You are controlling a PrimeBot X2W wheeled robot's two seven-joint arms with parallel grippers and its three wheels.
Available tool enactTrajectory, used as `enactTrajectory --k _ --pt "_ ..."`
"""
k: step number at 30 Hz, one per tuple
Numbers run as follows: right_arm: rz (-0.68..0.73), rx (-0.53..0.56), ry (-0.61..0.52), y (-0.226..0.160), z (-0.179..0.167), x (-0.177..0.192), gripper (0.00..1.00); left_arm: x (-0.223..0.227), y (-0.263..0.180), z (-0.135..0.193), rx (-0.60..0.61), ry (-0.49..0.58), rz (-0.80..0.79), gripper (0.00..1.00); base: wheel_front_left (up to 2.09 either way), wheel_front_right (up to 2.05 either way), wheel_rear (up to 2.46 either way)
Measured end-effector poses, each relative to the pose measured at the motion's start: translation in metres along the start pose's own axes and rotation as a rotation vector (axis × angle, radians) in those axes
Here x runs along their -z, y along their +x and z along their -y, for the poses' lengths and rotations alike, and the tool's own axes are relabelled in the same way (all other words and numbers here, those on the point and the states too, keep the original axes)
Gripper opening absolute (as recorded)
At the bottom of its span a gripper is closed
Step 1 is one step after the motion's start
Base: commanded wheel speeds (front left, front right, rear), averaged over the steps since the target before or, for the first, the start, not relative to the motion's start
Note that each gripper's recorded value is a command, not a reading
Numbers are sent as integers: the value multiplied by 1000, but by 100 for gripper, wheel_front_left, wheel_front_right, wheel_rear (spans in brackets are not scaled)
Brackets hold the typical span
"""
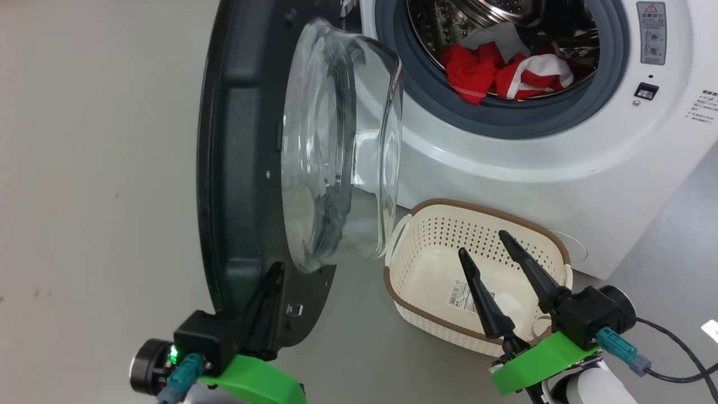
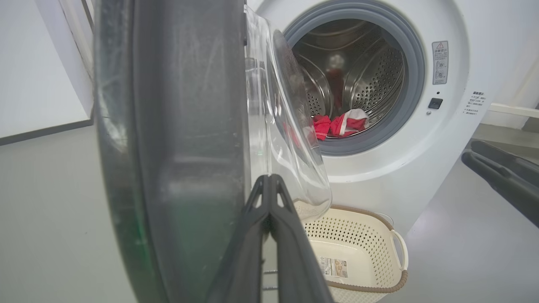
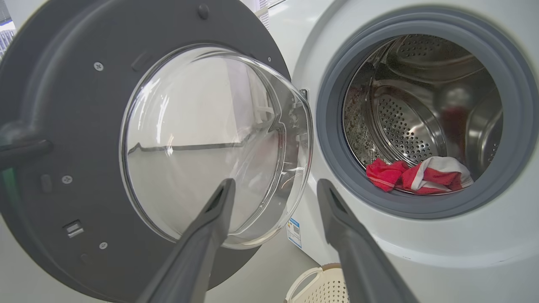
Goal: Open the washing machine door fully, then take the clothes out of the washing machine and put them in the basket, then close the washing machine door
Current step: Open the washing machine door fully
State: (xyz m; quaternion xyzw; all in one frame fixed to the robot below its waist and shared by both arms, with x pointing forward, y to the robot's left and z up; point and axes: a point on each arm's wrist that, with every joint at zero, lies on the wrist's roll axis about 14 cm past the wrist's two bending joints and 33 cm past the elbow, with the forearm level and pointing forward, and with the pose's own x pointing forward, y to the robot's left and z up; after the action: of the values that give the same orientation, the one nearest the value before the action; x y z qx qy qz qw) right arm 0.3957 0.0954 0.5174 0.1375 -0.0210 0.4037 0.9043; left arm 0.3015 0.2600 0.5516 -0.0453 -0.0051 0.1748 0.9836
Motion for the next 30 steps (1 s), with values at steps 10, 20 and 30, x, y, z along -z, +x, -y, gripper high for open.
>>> enactTrajectory --k 10,20,30 --pt "-26 -24 1 -1 -8 8 100 7 -1 -41 -128 30 -4 0 0 0 0" --pt "-37 -30 -2 -3 -11 10 100 13 -5 -79 -235 30 7 0 0 0 0" --pt "-77 -30 6 -6 -10 24 100 21 -5 -108 -322 44 14 0 0 0 0"
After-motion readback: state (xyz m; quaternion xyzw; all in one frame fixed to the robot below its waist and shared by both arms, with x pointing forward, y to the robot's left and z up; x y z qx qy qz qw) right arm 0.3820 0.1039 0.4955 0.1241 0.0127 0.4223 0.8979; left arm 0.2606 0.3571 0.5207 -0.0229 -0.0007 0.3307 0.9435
